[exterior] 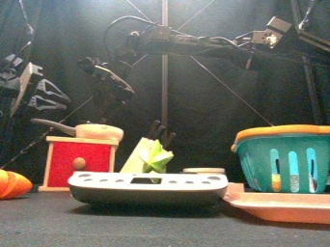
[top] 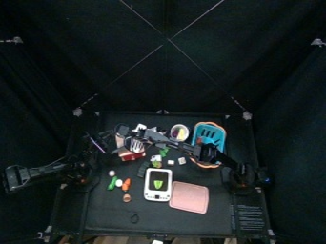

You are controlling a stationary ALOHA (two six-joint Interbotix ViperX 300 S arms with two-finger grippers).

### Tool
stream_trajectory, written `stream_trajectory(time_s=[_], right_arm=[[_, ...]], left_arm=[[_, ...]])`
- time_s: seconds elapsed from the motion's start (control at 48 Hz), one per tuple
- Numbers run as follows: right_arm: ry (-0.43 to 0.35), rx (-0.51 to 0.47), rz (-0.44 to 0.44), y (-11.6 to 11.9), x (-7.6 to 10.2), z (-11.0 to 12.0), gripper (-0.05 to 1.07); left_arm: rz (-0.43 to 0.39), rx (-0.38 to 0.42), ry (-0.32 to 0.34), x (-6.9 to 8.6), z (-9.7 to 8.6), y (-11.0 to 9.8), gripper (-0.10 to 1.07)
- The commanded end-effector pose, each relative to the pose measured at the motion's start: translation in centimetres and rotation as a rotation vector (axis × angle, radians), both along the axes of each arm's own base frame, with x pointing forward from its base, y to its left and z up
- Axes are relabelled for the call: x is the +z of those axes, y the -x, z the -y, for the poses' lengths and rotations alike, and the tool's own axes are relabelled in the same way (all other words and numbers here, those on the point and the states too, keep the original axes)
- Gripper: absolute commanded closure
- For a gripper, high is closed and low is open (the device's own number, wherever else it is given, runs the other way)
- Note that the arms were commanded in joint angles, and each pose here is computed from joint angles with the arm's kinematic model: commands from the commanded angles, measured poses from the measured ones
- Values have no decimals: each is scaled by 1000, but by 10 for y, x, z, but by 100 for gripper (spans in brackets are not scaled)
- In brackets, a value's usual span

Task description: Put pot lid on pan

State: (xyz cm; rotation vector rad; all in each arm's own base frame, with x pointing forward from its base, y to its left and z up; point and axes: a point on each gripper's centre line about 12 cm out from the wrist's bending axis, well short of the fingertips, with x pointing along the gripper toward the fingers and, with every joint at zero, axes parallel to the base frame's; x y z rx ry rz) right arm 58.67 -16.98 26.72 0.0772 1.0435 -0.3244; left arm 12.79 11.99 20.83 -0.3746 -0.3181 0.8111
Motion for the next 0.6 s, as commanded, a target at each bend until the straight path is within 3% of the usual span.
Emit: stream_trajectory(time_s=[0.0,0.208,0.583], right_arm=[[20,-8,69,7,35,3,28],[16,-8,75,9,42,1,24],[32,-18,73,14,55,0,8]], left_arm=[[7,-1,-11,4,-1,-2,24],[7,-3,-11,4,0,-2,24],[4,-6,-16,3,0,-2,24]])
